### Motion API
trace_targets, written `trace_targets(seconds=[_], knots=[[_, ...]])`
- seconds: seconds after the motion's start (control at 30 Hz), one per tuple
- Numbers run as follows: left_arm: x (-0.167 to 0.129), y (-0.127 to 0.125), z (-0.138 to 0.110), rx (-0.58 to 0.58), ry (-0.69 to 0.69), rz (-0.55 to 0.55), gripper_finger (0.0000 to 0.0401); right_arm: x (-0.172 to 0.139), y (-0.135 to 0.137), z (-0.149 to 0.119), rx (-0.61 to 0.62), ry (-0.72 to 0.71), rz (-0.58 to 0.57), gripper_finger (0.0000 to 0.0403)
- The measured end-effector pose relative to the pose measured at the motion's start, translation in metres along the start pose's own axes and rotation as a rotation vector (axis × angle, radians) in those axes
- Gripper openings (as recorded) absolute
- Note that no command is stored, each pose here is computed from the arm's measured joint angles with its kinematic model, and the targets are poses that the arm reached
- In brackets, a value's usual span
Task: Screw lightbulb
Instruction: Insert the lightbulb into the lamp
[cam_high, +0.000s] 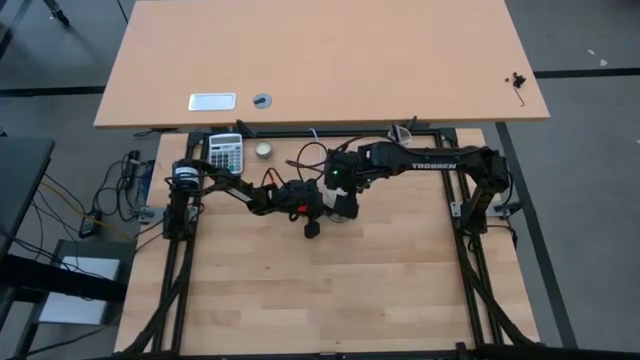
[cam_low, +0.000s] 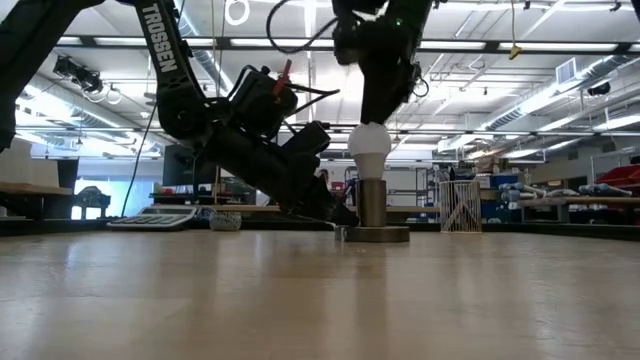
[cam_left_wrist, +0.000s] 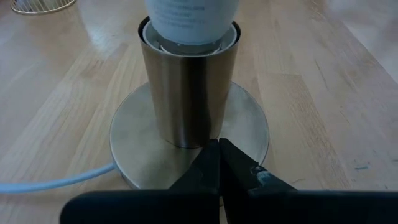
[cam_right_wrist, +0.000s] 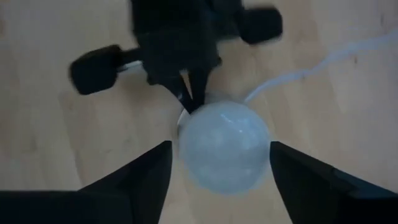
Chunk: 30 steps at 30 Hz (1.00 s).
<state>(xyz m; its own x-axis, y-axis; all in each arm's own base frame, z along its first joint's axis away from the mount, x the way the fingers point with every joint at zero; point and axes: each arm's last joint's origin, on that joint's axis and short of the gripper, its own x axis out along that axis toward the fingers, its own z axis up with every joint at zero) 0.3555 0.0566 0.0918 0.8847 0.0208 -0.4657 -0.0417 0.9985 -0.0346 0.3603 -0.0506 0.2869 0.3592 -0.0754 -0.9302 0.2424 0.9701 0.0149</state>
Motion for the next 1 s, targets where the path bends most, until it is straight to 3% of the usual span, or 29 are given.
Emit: trace_targets(seconds=[0.17,0.3,0.53,0.77,0.9,1.0], knots=[[0.0,0.0,0.0,-0.001,0.003,0.0,0.0002,-0.012,0.0,0.006,-0.262,-0.031,0.001,0.0305],[0.0,0.0,0.0,-0.002,0.005,0.0,0.0002,-0.011,0.0,0.006,-0.482,-0.042,0.074,0.0313],[0.0,0.0,0.0,-0.002,0.005,0.001,0.0002,0.007,-0.01,0.0,-0.604,-0.03,0.056,0.0297],[0.0,0.0,-0.001,-0.003,0.011,0.001,0.0002,0.014,-0.013,-0.003,-0.527,-0.032,0.023,0.0262],[0.0,0.0,-0.001,-0.004,0.012,0.001,0.0002,0.016,-0.014,-0.005,-0.287,-0.022,0.012,0.0232],[0.0,0.0,-0.001,-0.004,0.012,0.001,0.0002,0.018,-0.01,-0.008,-0.027,-0.014,0.003,0.022]])
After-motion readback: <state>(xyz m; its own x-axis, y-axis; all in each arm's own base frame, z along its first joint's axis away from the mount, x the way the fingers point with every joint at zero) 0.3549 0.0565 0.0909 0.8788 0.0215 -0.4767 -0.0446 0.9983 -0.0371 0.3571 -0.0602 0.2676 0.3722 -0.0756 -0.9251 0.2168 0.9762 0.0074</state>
